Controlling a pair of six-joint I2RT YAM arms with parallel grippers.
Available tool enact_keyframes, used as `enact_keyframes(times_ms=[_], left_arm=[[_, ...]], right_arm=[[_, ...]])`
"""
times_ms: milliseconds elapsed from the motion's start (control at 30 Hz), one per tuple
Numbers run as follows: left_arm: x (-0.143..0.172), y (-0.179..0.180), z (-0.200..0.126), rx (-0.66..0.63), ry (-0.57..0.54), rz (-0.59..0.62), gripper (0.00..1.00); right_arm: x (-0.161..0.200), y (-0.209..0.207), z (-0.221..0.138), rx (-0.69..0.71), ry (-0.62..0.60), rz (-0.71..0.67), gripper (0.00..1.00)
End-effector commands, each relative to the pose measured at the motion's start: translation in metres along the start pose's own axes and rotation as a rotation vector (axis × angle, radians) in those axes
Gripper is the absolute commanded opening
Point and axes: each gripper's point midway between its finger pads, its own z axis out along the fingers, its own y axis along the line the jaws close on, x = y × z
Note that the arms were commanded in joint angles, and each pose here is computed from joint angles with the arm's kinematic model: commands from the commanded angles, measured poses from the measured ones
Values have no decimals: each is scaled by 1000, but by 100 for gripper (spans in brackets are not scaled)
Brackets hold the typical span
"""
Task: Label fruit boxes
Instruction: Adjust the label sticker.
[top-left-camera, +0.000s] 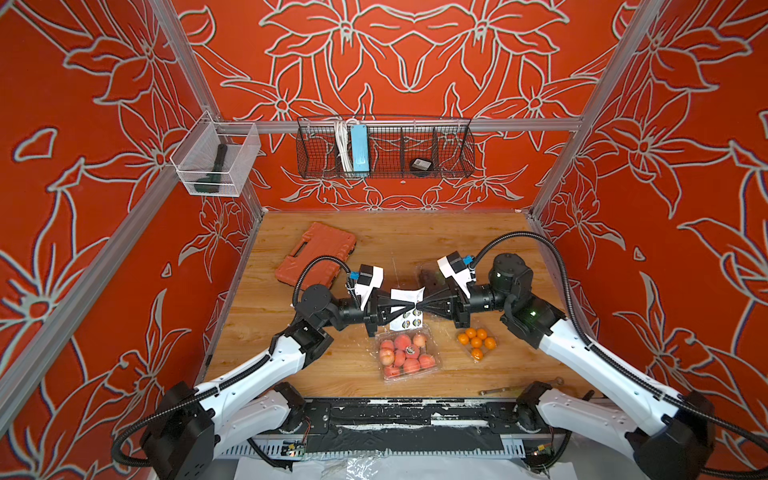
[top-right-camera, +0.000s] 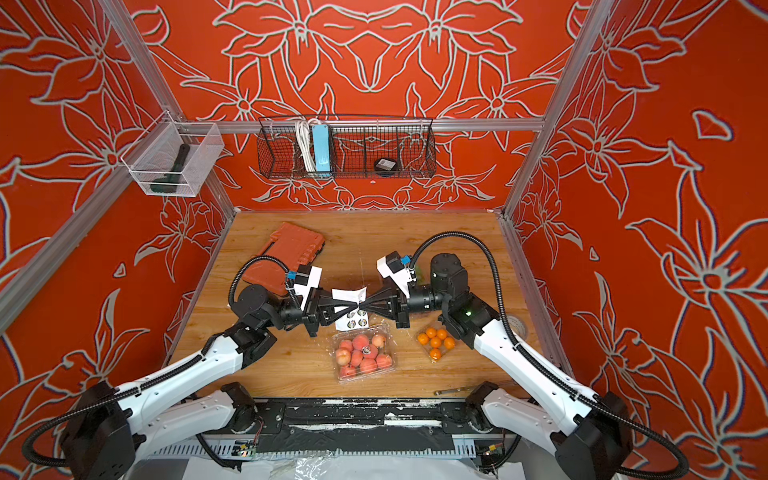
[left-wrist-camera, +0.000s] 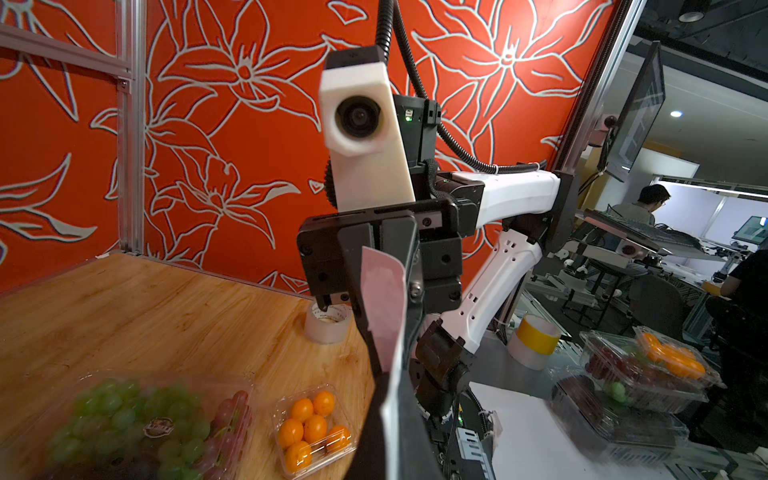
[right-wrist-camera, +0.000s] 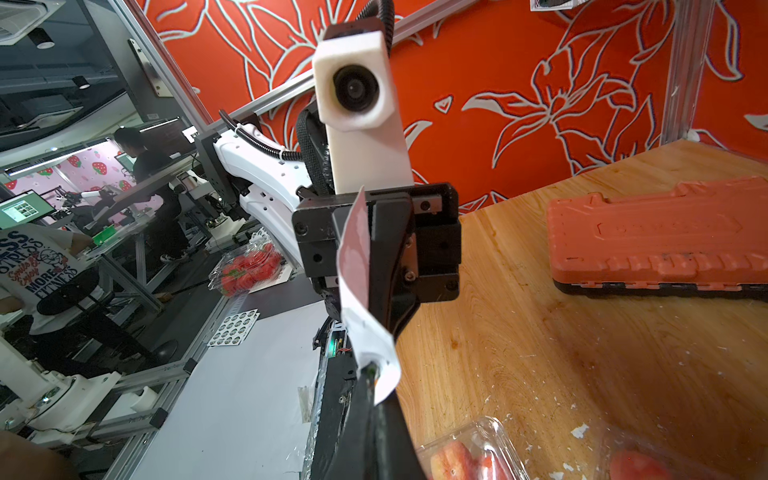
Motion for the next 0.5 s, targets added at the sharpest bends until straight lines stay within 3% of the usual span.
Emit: enact_keyframes(times_ms=[0, 467], left_arm=[[-5, 13, -1, -48, -19, -5, 0], [3, 17, -10, -91, -2, -6, 0]], right_arm=[[2, 24, -1, -99, 11, -52, 0], [0, 20, -2, -63, 7, -54, 0]])
